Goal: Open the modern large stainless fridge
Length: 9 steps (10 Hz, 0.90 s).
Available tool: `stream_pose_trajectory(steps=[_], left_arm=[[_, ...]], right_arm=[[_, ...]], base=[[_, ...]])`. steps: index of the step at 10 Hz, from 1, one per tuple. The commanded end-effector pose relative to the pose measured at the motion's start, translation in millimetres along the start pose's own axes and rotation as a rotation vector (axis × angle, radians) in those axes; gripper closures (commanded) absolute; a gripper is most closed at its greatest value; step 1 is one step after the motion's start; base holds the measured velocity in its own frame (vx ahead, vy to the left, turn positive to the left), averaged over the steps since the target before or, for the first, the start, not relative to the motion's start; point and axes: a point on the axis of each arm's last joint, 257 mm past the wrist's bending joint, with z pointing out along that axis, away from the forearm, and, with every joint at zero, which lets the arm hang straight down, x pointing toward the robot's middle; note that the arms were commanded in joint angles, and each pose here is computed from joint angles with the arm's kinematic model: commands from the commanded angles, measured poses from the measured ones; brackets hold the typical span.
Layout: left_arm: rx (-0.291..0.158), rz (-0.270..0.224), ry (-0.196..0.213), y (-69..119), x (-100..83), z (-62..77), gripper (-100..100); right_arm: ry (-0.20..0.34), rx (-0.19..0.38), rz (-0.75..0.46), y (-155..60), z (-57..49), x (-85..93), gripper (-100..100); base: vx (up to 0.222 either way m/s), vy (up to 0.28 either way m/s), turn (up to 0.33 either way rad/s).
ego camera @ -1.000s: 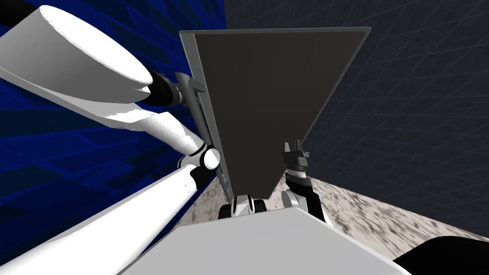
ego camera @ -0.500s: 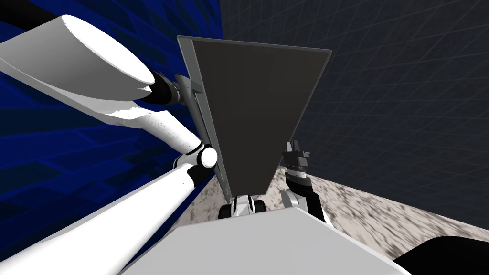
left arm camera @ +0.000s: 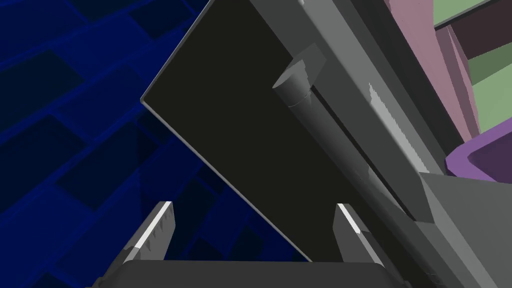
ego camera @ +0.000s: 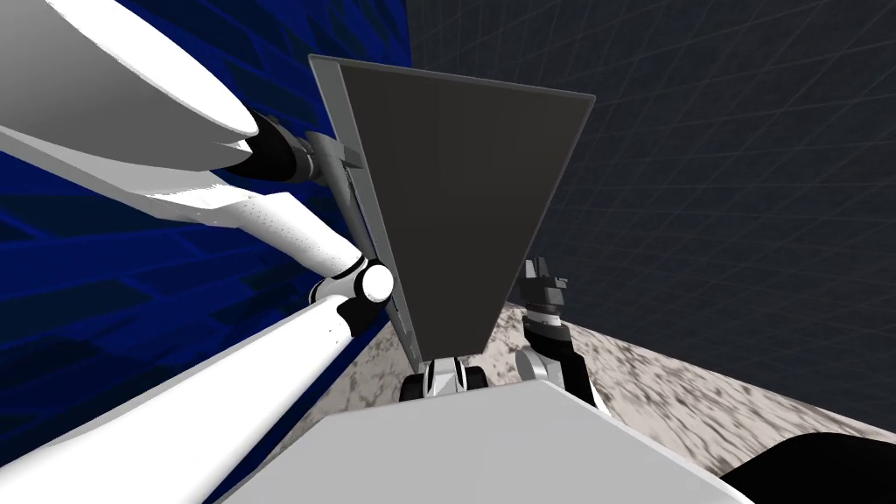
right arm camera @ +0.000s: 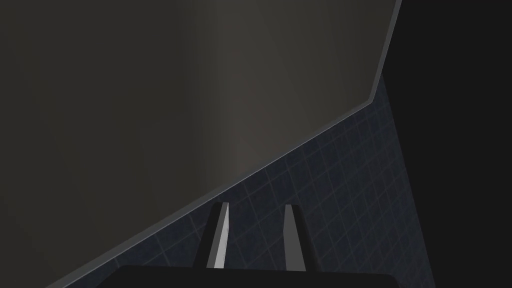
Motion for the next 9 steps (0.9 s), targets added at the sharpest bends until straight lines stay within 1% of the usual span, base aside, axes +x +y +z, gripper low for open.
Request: stream_pose_trajectory(steps=[1,4,5,6,7,8,9], left_arm=[[-0.006,0.003,-0.003,1.7,7.2,-4.6,-100],[0.014,0.005,-0.023,-8.8,8.7,-11.8,-100],[0.009,-0.001,-0.035,-6.2,-0.2,-7.7,-100],[0.012,-0.031,-0.052,-7.7,-13.8,-6.3,-100],[0.012,-0.039,-0.054,-8.0,-16.3,-6.2,-100],[0.008,-0.031,-0.059,-6.7,-17.5,-5.2,-100],[0.010,-0.007,-0.046,-6.9,-6.3,-6.9,100]], right_arm=[[0.000,0.000,0.000,0,0.0,0.0,0],[0.000,0.000,0.000,0,0.0,0.0,0],[0.000,0.000,0.000,0,0.0,0.0,0],[0.000,0.000,0.000,0,0.0,0.0,0],[0.000,0.000,0.000,0,0.0,-0.1,0],[0.000,0.000,-0.001,0,-0.1,-0.1,0],[0.000,0.000,0.000,0,-0.1,-0.1,0]], base=[[-0.120,-0.143,0.078],[-0.124,-0.117,0.082],[-0.063,-0.037,0.073],[0.032,0.087,0.043],[0.089,0.130,-0.018],[0.039,0.059,-0.006],[-0.045,-0.074,0.007]])
